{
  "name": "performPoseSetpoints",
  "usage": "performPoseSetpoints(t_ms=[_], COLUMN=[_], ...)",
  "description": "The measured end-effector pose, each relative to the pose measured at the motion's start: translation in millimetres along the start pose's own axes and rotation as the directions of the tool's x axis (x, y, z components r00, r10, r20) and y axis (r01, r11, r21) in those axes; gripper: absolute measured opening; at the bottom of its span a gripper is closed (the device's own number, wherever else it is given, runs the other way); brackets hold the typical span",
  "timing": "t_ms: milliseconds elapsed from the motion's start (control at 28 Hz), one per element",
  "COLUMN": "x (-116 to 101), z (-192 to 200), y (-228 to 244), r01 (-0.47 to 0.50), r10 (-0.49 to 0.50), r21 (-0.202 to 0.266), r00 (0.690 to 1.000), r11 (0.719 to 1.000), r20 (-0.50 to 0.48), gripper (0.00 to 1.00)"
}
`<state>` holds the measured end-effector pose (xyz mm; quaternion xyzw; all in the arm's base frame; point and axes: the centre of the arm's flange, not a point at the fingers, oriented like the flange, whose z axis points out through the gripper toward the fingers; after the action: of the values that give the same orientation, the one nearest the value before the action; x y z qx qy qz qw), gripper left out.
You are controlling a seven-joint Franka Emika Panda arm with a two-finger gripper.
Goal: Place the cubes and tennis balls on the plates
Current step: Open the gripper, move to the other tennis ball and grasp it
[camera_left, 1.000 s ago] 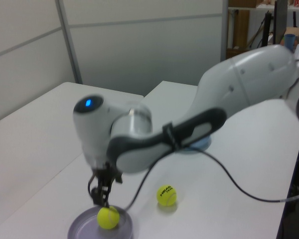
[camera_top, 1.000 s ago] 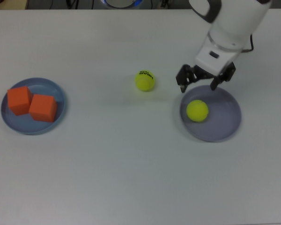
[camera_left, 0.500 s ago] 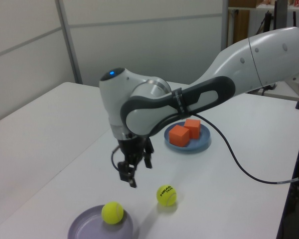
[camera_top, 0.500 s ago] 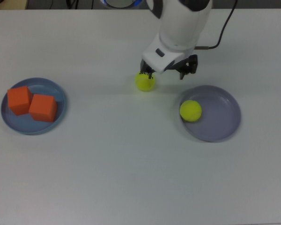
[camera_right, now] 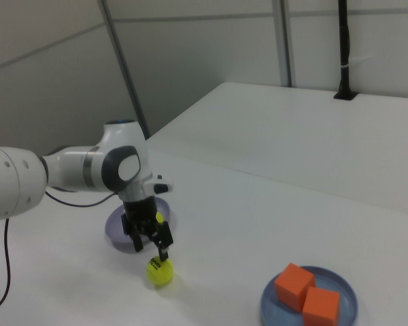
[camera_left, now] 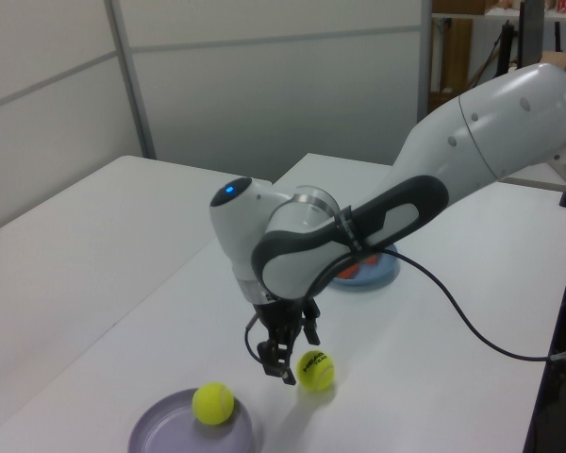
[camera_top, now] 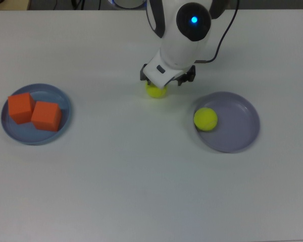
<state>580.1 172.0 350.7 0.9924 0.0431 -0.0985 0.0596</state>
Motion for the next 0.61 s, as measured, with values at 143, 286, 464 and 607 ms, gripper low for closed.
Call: performPoseSetpoints(t_ms=[143, 286, 464, 607], x=[0, 2, 2, 1], z=[13, 21, 33, 32], y=[17, 21, 18, 16], r01=[-0.008, -0.003, 0.013, 0.017], r10=[0.008, 0.002, -0.013, -0.017], r21=[-0.031, -0.038, -0.054, -0.056], r00=[1.0, 1.0, 1.0, 1.0], r11=[0.999, 0.999, 0.998, 0.998], r20=[0.011, -0.005, 0.004, 0.001], gripper=[1.0, 1.0, 0.84, 0.69])
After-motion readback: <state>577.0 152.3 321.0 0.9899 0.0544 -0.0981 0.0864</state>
